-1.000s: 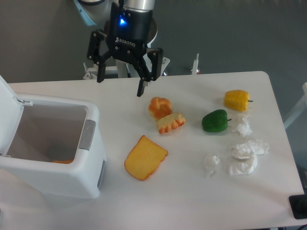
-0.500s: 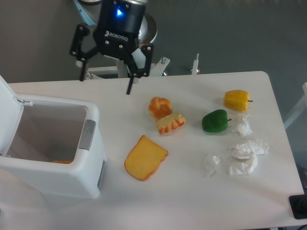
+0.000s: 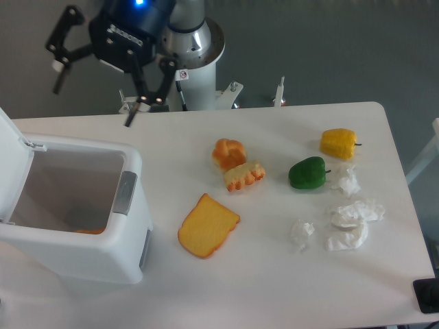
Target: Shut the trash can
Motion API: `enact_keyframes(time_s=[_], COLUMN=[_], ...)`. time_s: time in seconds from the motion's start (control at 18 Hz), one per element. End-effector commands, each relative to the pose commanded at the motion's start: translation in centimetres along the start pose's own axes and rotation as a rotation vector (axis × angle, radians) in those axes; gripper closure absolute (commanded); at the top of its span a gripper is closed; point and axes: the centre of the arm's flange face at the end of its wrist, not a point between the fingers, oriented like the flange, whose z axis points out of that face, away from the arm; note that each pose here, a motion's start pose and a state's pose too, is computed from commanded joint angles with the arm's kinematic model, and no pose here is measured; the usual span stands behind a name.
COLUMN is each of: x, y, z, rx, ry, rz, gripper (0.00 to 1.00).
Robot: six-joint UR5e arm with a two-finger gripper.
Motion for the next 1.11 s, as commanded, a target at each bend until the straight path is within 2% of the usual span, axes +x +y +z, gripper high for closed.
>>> enact_keyframes(time_s=[0.44, 0.72, 0.89, 1.11], x=[3.8, 5.6, 6.0, 7.1], y=[0.4, 0.7, 0.8, 0.9], z=[1.9, 1.9, 1.7, 2.1], rx=[-0.029, -0.027, -0.025, -0.027], ry=[0.053, 0.096, 0.121, 0.171], rz=[0.017, 0.03, -0.007, -0.003], gripper=[0.0, 0.0, 0.0, 0.0])
